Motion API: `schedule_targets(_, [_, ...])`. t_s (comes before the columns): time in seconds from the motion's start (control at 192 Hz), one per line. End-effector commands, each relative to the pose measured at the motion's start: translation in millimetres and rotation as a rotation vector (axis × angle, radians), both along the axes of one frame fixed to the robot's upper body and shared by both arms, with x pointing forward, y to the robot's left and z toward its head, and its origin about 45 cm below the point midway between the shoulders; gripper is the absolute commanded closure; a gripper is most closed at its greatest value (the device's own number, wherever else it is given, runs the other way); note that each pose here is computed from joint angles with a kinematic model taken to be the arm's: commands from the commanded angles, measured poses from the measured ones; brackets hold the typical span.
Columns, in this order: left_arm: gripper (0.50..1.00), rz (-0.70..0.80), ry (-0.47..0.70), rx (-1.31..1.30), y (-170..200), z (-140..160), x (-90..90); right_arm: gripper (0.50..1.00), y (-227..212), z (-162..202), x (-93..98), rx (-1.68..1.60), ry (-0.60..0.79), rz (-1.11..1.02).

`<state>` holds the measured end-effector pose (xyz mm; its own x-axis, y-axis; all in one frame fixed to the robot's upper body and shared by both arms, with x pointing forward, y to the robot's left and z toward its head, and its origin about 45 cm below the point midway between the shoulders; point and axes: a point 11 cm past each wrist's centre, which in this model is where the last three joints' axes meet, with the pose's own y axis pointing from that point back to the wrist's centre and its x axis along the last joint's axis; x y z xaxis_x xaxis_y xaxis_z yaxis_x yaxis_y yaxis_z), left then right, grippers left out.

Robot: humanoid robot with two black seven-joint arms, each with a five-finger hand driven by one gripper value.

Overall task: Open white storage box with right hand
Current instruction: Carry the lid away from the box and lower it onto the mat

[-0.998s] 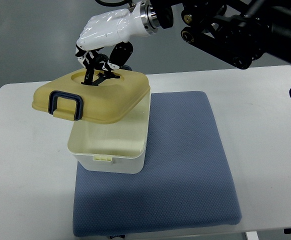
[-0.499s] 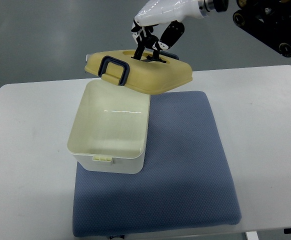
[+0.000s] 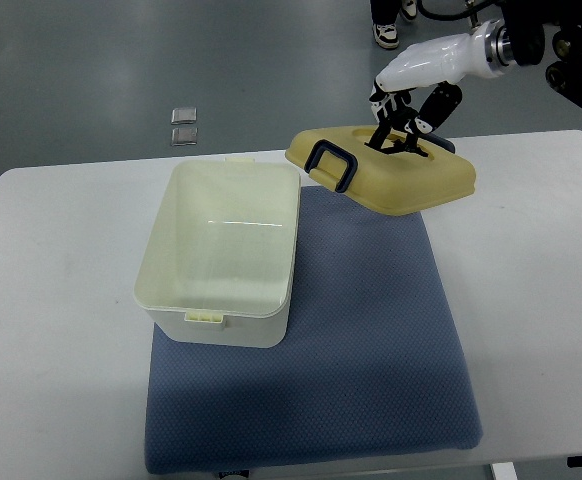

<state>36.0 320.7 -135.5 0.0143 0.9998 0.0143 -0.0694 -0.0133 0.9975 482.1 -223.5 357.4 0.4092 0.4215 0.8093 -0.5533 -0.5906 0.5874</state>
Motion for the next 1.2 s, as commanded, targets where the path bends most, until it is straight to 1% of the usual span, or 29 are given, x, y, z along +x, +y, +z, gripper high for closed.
schedule_targets(0.0, [0.5, 0.0, 0.0, -0.002, -1, 0, 0.0, 1.0, -14, -9, -1.3, -0.028, 0.01, -0.019])
schedule_targets(0.104, [0.5, -0.002, -0.001, -0.003, -1, 0, 0.9, 1.0, -25, -18, -3.6, -0.045, 0.025, -0.036])
schedule_targets(0.286, [0.5, -0.002, -0.003, -0.002, -1, 0, 1.0, 1.0, -26, -25, -5.6, -0.067, 0.039, -0.031])
schedule_targets(0.603, [0.5, -0.002, -0.001, -0.002, -1, 0, 0.9, 1.0, -9, -31, -7.8, -0.066, 0.046, 0.008])
schedule_targets(1.107, [0.5, -0.005, 0.0, -0.003, -2, 0, 0.7, 1.0, 25, -28, -8.5, -0.012, -0.007, 0.09])
schedule_targets(1.195, [0.5, -0.005, 0.0, -0.003, -2, 0, 0.7, 1.0, 25, -30, -8.8, -0.011, -0.006, 0.092])
